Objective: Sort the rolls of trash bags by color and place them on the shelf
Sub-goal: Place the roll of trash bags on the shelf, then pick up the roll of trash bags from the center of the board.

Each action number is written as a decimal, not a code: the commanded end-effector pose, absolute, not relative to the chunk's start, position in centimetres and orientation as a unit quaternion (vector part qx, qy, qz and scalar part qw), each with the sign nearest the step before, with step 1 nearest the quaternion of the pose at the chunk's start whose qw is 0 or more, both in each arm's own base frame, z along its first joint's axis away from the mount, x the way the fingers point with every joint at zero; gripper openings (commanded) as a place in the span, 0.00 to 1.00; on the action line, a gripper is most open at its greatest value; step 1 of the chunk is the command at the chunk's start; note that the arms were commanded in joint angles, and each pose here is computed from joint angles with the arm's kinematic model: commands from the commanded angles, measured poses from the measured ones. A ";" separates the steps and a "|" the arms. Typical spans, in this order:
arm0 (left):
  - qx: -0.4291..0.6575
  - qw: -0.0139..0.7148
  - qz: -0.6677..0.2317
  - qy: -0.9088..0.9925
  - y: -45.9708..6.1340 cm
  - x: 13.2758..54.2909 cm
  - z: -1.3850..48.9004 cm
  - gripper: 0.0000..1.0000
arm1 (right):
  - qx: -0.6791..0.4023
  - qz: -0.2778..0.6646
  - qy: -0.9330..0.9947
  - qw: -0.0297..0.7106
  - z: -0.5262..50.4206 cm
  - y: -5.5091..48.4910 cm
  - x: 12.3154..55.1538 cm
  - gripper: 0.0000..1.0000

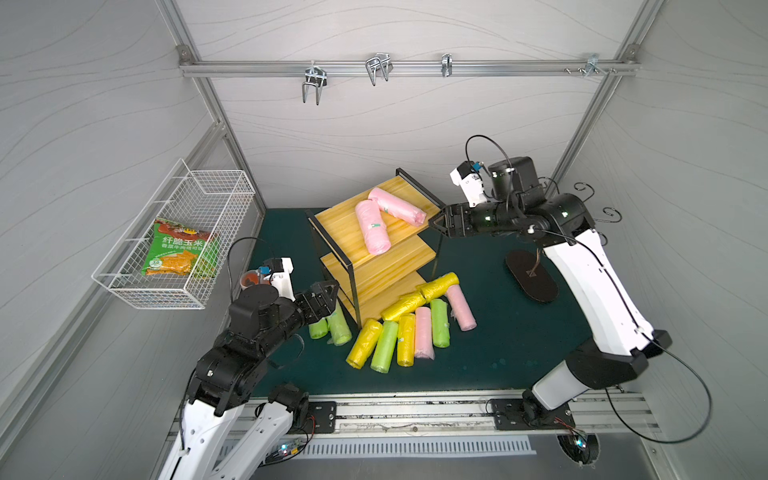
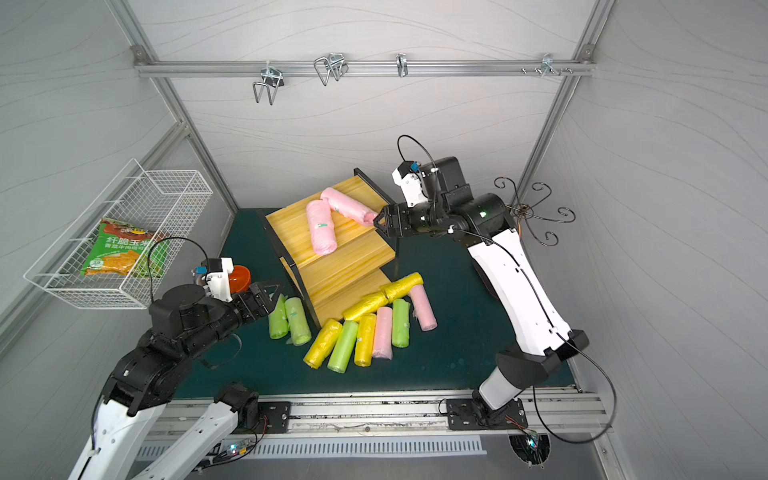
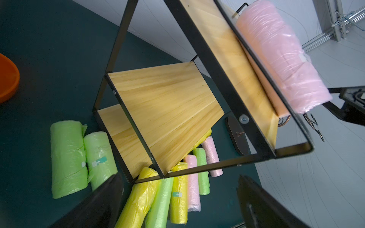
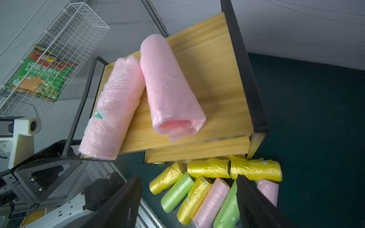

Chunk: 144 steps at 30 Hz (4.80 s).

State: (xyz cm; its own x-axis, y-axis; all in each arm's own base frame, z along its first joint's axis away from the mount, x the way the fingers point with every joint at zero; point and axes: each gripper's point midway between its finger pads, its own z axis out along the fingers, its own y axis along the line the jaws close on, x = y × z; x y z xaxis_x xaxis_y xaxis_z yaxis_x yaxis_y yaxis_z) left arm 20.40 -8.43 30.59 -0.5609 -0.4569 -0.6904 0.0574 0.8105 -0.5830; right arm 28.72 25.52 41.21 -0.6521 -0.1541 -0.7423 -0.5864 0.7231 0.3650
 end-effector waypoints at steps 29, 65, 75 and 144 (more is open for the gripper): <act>-0.156 0.413 -0.320 0.838 -7.8 15.9 30.6 0.99 | -0.017 0.178 0.982 0.060 5.8 15.0 27.1 0.79; -0.127 0.331 -0.434 0.828 -11.3 12.6 30.9 0.99 | -0.141 0.320 0.913 0.211 21.7 17.5 17.8 0.00; -0.089 0.330 -0.513 0.787 -13.6 12.7 35.6 0.99 | -0.234 0.539 0.777 0.227 35.8 21.8 11.4 0.00; 0.160 0.395 -0.526 0.736 -32.2 13.6 44.8 0.45 | -0.360 0.612 0.690 0.139 41.7 28.4 6.7 0.00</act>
State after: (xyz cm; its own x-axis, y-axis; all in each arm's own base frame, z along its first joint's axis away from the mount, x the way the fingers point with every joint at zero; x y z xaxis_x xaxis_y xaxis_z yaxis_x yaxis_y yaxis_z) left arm 13.89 -31.22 43.51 -0.6404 -0.1752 -0.7478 0.6283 0.4406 -0.6412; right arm 6.70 28.11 40.48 -0.7286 -0.3347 -0.5975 -0.6400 0.0220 0.7681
